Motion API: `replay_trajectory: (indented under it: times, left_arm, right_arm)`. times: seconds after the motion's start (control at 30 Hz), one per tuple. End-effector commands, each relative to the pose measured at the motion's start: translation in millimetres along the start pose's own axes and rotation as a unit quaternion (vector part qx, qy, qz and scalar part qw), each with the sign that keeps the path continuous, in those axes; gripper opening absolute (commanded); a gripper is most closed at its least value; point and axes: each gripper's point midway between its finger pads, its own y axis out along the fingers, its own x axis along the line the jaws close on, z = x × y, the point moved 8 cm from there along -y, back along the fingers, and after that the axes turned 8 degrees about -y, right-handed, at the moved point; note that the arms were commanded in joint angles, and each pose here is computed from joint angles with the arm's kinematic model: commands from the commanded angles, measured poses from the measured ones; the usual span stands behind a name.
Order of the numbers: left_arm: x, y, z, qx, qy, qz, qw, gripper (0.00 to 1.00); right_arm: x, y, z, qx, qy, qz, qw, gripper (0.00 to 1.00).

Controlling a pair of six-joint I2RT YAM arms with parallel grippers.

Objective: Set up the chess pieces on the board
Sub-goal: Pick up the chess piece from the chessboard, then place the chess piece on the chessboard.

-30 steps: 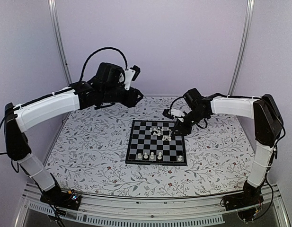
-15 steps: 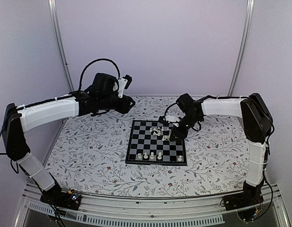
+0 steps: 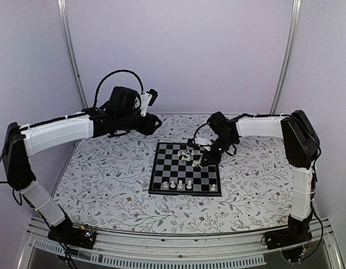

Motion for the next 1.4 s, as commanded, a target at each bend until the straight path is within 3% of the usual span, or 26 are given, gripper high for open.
replay_trajectory:
  times: [0.0, 0.2, 0.5, 1.37]
  left_arm:
    - [-3, -2, -9, -0.012, -0.004, 0.011, 1.000, 0.47]
    - [-3, -1, -8, -0.007, -0.003, 0.012, 1.000, 0.47]
    - [-3, 1, -7, 0.001, -0.001, 0.013, 1.000, 0.47]
    - [-4, 4, -5, 0.013, 0.003, 0.014, 1.000, 0.47]
  right_arm:
    - [3, -4, -4, -0.004, -0.001, -0.008, 1.000, 0.12]
    - [12, -19, -2, -0.008, -0.010, -0.001, 1.000, 0.04]
    - [33, -46, 13, -0.005, -0.017, 0.016, 1.000, 0.03]
    - [69, -28, 46, 0.023, -0.023, -0.064, 0.997, 0.04]
